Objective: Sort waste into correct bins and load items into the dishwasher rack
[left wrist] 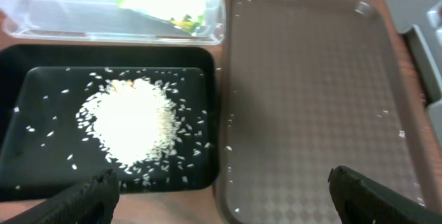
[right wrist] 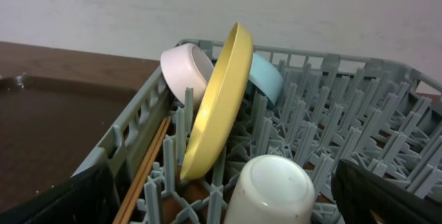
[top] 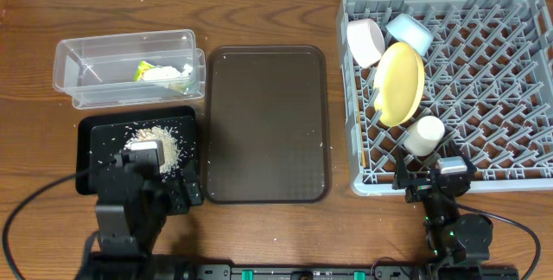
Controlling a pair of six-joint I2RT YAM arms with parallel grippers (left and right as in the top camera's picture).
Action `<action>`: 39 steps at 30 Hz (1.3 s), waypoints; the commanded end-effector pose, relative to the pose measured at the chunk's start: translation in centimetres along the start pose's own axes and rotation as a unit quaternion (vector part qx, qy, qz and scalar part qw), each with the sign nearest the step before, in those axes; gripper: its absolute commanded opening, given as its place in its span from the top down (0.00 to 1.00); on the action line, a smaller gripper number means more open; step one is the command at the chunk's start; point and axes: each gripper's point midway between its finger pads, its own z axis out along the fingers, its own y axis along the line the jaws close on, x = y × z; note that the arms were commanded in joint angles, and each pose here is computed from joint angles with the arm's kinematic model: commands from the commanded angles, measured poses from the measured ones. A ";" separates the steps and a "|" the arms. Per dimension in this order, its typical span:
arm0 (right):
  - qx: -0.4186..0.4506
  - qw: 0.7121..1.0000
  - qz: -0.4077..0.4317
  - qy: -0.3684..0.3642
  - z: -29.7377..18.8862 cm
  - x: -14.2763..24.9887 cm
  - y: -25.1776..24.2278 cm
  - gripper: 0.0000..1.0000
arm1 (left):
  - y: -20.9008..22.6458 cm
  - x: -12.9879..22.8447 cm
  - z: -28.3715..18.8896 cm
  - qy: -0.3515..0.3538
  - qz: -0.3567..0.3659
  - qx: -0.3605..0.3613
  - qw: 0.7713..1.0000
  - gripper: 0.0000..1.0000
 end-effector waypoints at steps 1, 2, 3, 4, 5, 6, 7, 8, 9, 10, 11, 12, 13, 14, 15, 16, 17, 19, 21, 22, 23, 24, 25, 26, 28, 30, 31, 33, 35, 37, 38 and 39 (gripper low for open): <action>-0.003 1.000 0.005 -0.001 0.0 0.0 0.2 0.01 | 1.1 1.3 1.1 -0.026 0.006 -0.019 0.999 0.01; -0.003 1.000 0.005 -0.001 0.0 0.0 0.2 0.01 | 1.1 1.6 1.5 -0.038 0.006 -0.017 0.999 0.01; -0.003 1.000 0.005 -0.001 0.0 0.0 0.2 0.01 | 1.2 1.8 2.0 -0.056 0.006 -0.014 0.998 0.01; -0.003 1.000 0.005 -0.001 0.0 0.0 0.2 0.01 | 1.2 1.8 2.4 -0.071 0.006 -0.012 0.997 0.01; -0.003 1.000 0.004 -0.001 0.0 0.0 0.2 0.01 | 1.2 1.8 2.9 -0.091 0.006 -0.008 0.996 0.01; -0.003 1.000 0.004 -0.001 0.0 0.0 0.2 0.01 | 1.2 1.6 3.3 -0.111 0.006 -0.005 0.994 0.01; -0.003 1.000 0.005 -0.001 0.0 0.0 0.2 0.01 | 1.2 1.5 3.6 -0.131 0.006 -0.002 0.991 0.01; -0.003 1.000 0.005 -0.001 0.0 0.0 0.2 0.01 | 1.1 1.3 3.9 -0.148 0.006 0.001 0.989 0.01; -0.003 1.000 0.005 -0.001 0.0 0.0 0.2 0.01 | 1.1 1.0 4.1 -0.167 0.006 0.004 0.986 0.01; -0.003 1.000 0.004 -0.001 0.0 0.0 0.2 0.01 | 1.0 0.7 4.3 -0.185 0.006 0.007 0.983 0.01; -0.003 1.000 0.005 -0.001 0.0 0.0 0.2 0.01 | 1.0 0.3 4.4 -0.206 0.006 0.010 0.978 0.01; -0.003 1.000 0.005 -0.001 0.0 0.0 0.2 0.01 | 0.9 -0.1 4.4 -0.224 0.006 0.013 0.974 0.01; -0.003 1.000 0.004 -0.001 0.0 0.0 0.2 0.01 | 0.9 -0.5 4.5 -0.244 0.006 0.016 0.970 0.01; -0.003 1.000 0.005 -0.001 0.0 0.0 0.2 0.01 | 0.8 -0.8 4.5 -0.263 0.008 0.019 0.965 0.01; -0.003 1.000 0.005 -0.001 0.0 0.0 0.2 0.01 | 0.7 -1.2 4.5 -0.281 0.012 0.021 0.960 0.01; -0.003 1.000 0.005 -0.001 0.0 0.0 0.2 0.01 | 0.7 -1.4 4.5 -0.296 0.017 0.021 0.955 0.01; -0.003 1.000 0.005 -0.001 0.0 0.0 0.2 0.01 | 0.6 -1.7 4.4 -0.309 0.023 0.021 0.951 0.00; -0.003 1.000 0.005 -0.001 0.0 0.0 0.2 0.01 | 0.6 -2.1 4.3 -0.336 0.040 0.019 0.941 0.01; -0.003 1.000 0.004 -0.001 0.0 0.0 0.2 0.01 | 0.5 -2.2 4.3 -0.337 0.063 0.013 0.939 0.01; -0.003 1.000 0.004 -0.001 0.0 0.0 0.2 0.01 | 0.5 -2.1 4.4 -0.335 0.073 0.010 0.939 0.01; -0.003 1.000 0.004 -0.001 0.0 0.0 0.2 0.01 | 0.5 -1.8 4.6 -0.329 0.082 0.006 0.941 0.01; -0.003 1.000 0.005 -0.001 0.0 0.0 0.2 0.01 | 0.6 -1.5 4.8 -0.321 0.088 0.003 0.943 0.01; -0.003 1.000 0.004 -0.001 0.0 0.0 0.2 0.01 | 0.7 -1.2 5.1 -0.312 0.090 0.002 0.946 0.01; -0.003 1.000 0.005 -0.001 0.0 0.0 0.2 0.01 | 0.8 -0.6 5.5 -0.298 0.090 0.001 0.950 0.01; -0.003 1.000 0.005 -0.001 0.0 0.0 0.2 0.01 | 0.9 1.0 6.5 -0.261 0.092 0.004 0.961 0.01; -0.003 1.000 0.005 -0.001 0.0 0.0 0.2 0.01 | 0.9 1.3 6.7 -0.255 0.093 0.005 0.963 0.01; -0.003 1.000 0.004 -0.001 0.0 0.0 0.2 0.01 | 0.8 1.3 6.7 -0.254 0.093 0.005 0.963 0.01; -0.003 1.000 0.005 -0.001 0.0 0.0 0.2 0.01 | 0.8 1.3 6.7 -0.254 0.093 0.005 0.963 0.01; -0.003 1.000 0.004 -0.001 0.0 0.0 0.2 0.01 | 0.8 1.3 6.7 -0.254 0.093 0.005 0.963 0.01; -0.003 1.000 0.005 -0.001 0.0 0.0 0.2 0.01 | 0.8 1.4 6.7 -0.253 0.093 0.005 0.963 0.01; -0.003 1.000 0.004 -0.001 0.0 0.0 0.2 0.01 | 0.8 1.4 6.7 -0.253 0.093 0.005 0.963 0.01; -0.003 1.000 0.005 -0.001 0.0 0.0 0.2 0.01 | 0.8 1.4 6.7 -0.253 0.093 0.005 0.963 0.01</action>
